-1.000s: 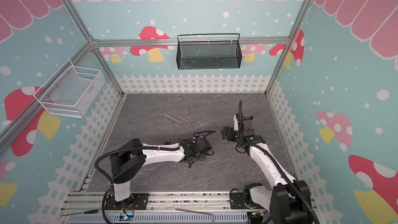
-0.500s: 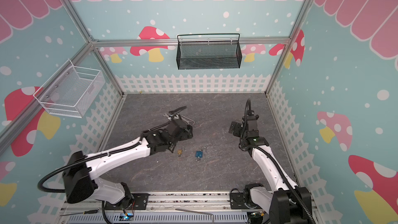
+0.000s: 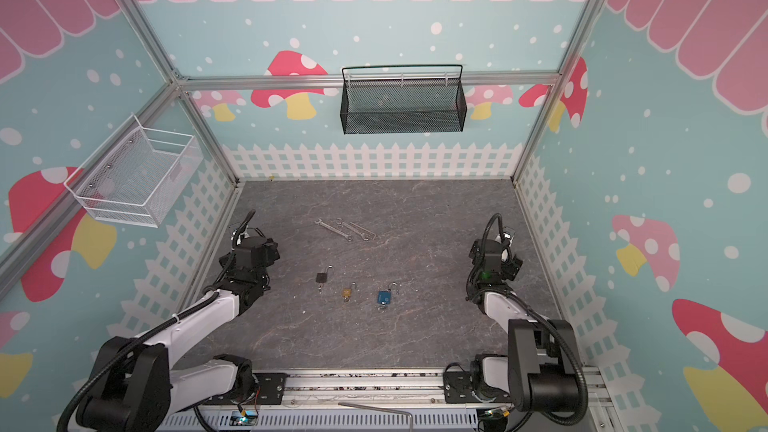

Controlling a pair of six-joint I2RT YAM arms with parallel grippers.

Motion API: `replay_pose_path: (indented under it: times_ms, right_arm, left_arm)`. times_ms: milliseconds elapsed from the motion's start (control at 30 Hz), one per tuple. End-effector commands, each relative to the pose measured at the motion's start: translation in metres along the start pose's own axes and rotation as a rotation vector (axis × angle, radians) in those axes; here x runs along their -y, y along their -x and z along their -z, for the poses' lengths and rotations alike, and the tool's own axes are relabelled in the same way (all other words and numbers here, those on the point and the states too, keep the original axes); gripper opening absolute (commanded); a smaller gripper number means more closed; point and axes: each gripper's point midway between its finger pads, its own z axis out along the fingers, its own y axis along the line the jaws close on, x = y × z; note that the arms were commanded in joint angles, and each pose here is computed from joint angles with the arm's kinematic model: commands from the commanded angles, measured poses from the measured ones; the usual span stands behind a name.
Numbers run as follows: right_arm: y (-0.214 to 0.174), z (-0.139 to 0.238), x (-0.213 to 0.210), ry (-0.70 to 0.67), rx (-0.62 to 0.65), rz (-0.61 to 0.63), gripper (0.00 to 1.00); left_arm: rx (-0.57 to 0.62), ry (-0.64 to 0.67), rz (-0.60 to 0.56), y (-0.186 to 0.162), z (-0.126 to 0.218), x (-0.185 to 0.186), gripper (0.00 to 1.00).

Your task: Unlock with the key

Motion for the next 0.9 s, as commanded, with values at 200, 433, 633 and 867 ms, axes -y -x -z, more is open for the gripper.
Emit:
replay_pose_path:
  times_ms: [200,433,633,867]
  right_arm:
    - [0.025,0.006,-0.064,0.352,0.254,0.208,0.98]
    - [0.013,0.029,-0.084,0.52,0.352,0.289,0.98]
    - [0.012,0.029,-0.083,0.513,0.343,0.292,0.98]
    - [0.012,0.029,-0.083,0.513,0.342,0.292,0.98]
  left_arm:
    - [0.27,-0.299,-0.032,0.007,-0.021,0.051,1.0]
    - [0.152,-0.342,-0.037,0.002,-0.037,0.056,1.0]
    - [0.151,-0.345,-0.013,0.002,-0.036,0.051,1.0]
    - [0.157,-0.327,-0.035,0.001,-0.036,0.055,1.0]
